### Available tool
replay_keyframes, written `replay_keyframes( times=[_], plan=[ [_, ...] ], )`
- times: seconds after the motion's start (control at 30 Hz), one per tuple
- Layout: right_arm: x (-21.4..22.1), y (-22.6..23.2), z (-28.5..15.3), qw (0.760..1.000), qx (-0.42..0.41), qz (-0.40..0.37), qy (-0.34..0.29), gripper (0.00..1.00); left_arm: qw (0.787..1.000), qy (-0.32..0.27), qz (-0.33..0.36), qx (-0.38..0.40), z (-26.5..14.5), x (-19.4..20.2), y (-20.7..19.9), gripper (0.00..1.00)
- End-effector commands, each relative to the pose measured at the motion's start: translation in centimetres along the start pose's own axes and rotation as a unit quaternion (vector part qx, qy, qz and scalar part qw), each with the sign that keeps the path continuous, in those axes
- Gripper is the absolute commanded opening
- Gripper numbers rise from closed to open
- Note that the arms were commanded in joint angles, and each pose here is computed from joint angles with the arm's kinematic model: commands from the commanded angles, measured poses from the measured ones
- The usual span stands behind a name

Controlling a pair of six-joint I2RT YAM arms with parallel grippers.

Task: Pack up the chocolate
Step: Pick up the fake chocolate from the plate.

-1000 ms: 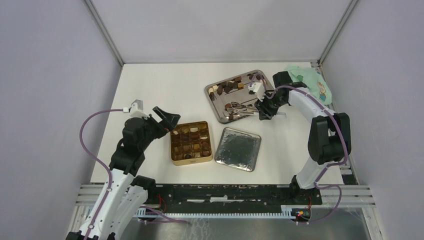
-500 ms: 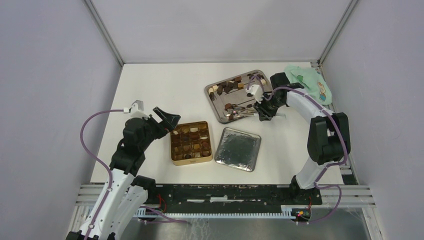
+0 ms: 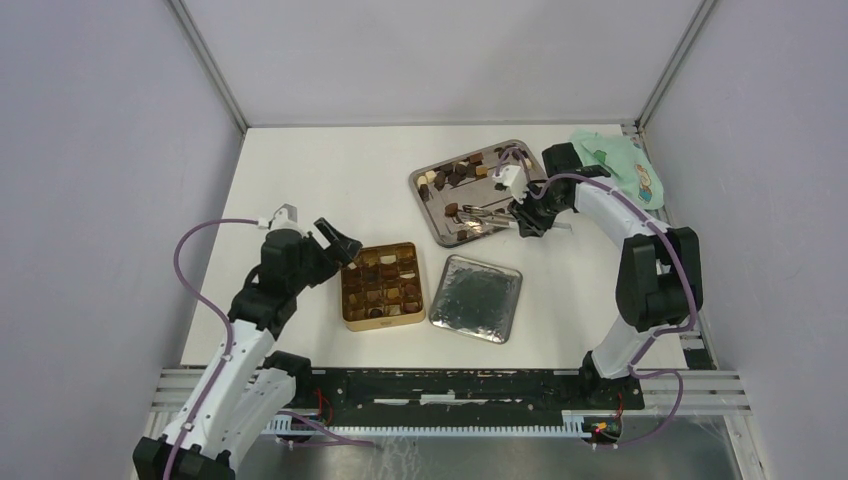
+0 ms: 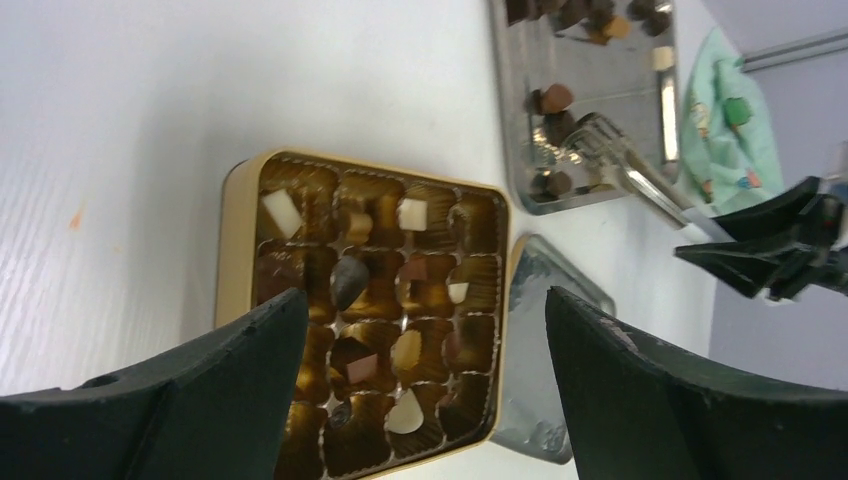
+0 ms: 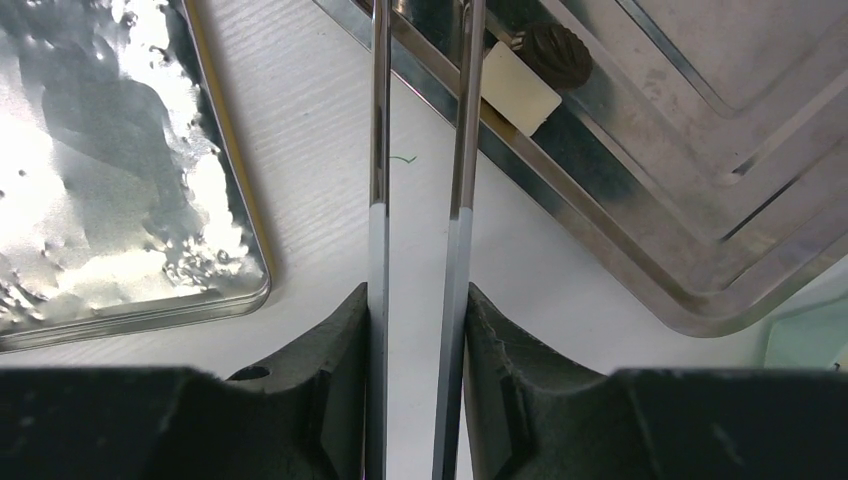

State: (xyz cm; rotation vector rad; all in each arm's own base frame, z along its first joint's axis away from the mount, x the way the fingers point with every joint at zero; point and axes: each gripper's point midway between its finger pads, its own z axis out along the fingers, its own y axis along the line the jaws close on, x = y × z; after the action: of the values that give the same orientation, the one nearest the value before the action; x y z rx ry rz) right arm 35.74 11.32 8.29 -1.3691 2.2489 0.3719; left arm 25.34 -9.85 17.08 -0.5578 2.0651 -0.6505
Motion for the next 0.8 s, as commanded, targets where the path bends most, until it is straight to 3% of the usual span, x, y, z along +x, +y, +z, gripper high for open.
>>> replay_keyframes(
  times=[0.0, 0.3, 0.6, 0.77],
  plan=[
    [-1.9, -1.3, -1.7, 0.999, 0.035, -0.008, -0.036, 0.00, 0.998, 0.016, 0.009, -0.056, 0.6, 0.8, 2.3, 0.92],
    [-1.8, -1.6, -1.3, 0.999, 0.030, 0.005, -0.037, 0.01, 0.989, 0.060, 0.050, -0.126, 1.8, 1.7, 4.7, 0.84],
    [-1.4, -1.4, -0.3, 0.999, 0.014, 0.017, -0.032, 0.23, 0.990, 0.055, 0.051, -0.118, 1.9, 1.5, 4.5, 0.84],
    [-2.0, -1.6, 0.0, 0.999, 0.015, 0.017, -0.035, 0.31, 0.990, 0.059, 0.050, -0.118, 2.0, 1.7, 4.6, 0.84]
  ],
)
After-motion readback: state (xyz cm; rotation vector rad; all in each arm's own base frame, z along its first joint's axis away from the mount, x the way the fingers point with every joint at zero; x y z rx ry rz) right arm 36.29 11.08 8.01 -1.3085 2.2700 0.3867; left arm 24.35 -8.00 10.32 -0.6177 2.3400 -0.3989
